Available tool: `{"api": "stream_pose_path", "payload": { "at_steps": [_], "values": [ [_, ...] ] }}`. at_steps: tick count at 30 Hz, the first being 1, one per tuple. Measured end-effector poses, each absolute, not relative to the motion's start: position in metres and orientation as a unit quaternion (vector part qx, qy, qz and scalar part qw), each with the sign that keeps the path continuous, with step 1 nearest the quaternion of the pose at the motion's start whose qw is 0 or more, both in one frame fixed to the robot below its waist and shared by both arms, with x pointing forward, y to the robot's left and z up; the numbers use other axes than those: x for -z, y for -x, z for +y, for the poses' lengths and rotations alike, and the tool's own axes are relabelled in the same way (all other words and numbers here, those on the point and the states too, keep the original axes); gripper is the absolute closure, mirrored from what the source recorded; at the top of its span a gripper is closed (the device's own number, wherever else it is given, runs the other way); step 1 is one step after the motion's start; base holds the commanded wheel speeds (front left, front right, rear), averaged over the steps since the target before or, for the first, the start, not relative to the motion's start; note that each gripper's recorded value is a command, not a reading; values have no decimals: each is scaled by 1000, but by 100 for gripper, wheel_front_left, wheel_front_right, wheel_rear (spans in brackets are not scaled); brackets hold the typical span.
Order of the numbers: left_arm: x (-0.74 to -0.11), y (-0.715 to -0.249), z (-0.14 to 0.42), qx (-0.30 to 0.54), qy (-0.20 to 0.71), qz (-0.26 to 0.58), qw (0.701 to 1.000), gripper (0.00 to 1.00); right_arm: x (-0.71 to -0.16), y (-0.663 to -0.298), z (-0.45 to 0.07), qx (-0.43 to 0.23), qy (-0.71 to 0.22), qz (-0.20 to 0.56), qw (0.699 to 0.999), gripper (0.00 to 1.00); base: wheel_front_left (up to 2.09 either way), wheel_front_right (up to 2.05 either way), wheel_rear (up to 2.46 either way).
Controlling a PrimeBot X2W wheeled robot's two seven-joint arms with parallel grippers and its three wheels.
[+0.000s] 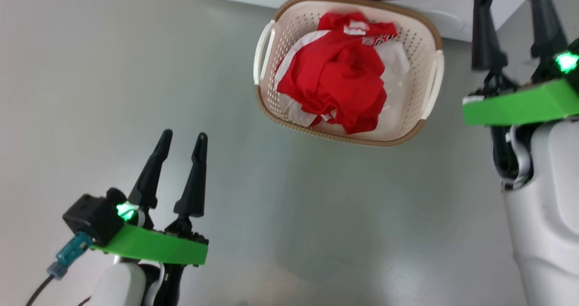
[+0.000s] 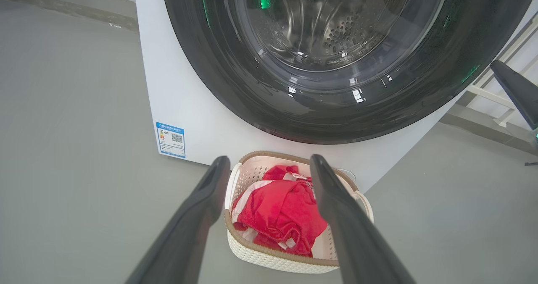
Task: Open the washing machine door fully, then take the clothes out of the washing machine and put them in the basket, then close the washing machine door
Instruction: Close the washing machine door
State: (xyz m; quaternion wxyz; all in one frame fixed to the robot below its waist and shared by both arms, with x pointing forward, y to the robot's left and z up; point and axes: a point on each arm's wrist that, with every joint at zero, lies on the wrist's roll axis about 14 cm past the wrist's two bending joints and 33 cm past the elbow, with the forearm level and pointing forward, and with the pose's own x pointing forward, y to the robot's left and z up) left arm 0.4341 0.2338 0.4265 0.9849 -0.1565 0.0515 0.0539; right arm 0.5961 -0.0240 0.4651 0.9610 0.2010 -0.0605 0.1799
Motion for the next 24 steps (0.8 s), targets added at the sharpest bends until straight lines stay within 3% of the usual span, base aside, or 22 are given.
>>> {"api": "stream_pose_path", "payload": {
  "at_steps": [24],
  "values": [
    [-458, -408, 220, -16, 139, 23, 990, 0, -448, -484, -79, -140, -173, 23, 975, 0, 0, 0, 0]
  ]
}}
